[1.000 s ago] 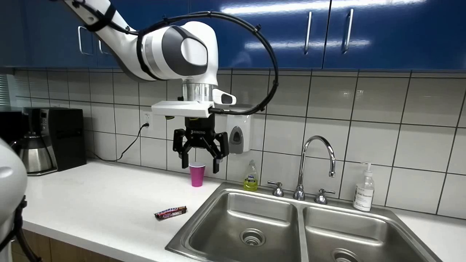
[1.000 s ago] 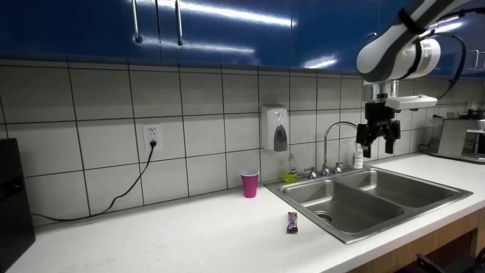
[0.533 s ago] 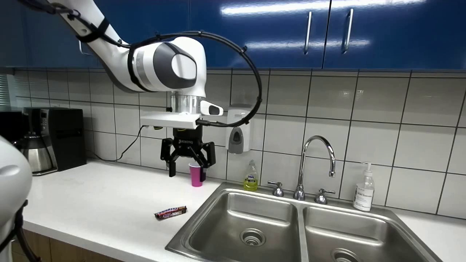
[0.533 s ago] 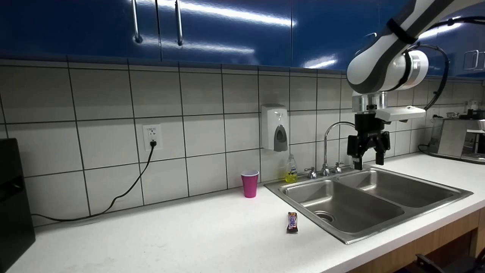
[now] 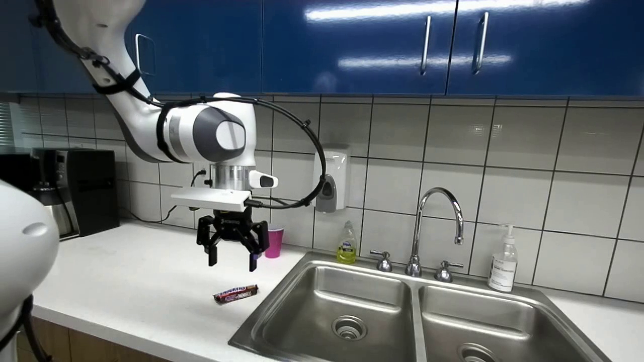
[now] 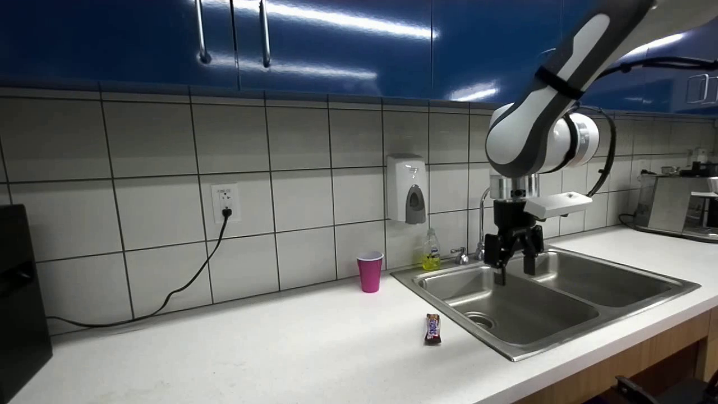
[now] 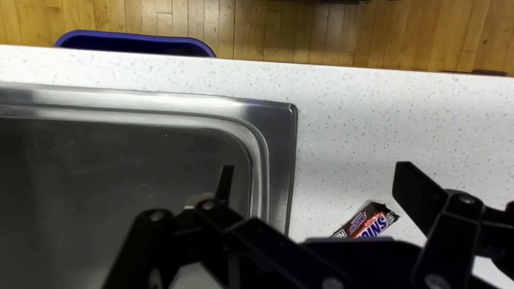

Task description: Put the brown packet in the sink.

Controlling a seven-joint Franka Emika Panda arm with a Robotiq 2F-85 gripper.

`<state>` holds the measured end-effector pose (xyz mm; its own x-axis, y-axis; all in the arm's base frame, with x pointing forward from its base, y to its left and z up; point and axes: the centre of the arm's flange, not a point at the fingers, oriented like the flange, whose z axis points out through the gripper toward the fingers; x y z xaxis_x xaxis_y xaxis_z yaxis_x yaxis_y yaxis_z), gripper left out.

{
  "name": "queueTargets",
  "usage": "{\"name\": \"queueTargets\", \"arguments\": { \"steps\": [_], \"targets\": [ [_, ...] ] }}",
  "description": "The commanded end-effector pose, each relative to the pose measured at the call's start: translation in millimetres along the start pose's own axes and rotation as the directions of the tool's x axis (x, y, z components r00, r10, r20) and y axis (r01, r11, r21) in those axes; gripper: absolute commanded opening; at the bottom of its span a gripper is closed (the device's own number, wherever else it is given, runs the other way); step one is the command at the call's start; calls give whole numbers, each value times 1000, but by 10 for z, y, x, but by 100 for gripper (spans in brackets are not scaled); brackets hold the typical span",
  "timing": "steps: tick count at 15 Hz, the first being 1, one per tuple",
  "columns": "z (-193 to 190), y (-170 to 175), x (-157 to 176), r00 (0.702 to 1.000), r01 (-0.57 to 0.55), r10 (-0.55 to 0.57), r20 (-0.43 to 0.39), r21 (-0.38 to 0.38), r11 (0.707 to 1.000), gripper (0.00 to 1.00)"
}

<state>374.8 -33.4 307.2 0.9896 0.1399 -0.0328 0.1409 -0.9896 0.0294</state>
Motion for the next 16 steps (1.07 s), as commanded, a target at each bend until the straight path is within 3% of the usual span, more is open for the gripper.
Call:
{"name": "queueTargets", "arguments": {
  "steps": [1,16],
  "targets": [
    [280,-232,246,1000,18,-18,-3,-3,1000,100],
    [1004,-718,1294,998,64,-64,-9,0,998,100]
  ]
}}
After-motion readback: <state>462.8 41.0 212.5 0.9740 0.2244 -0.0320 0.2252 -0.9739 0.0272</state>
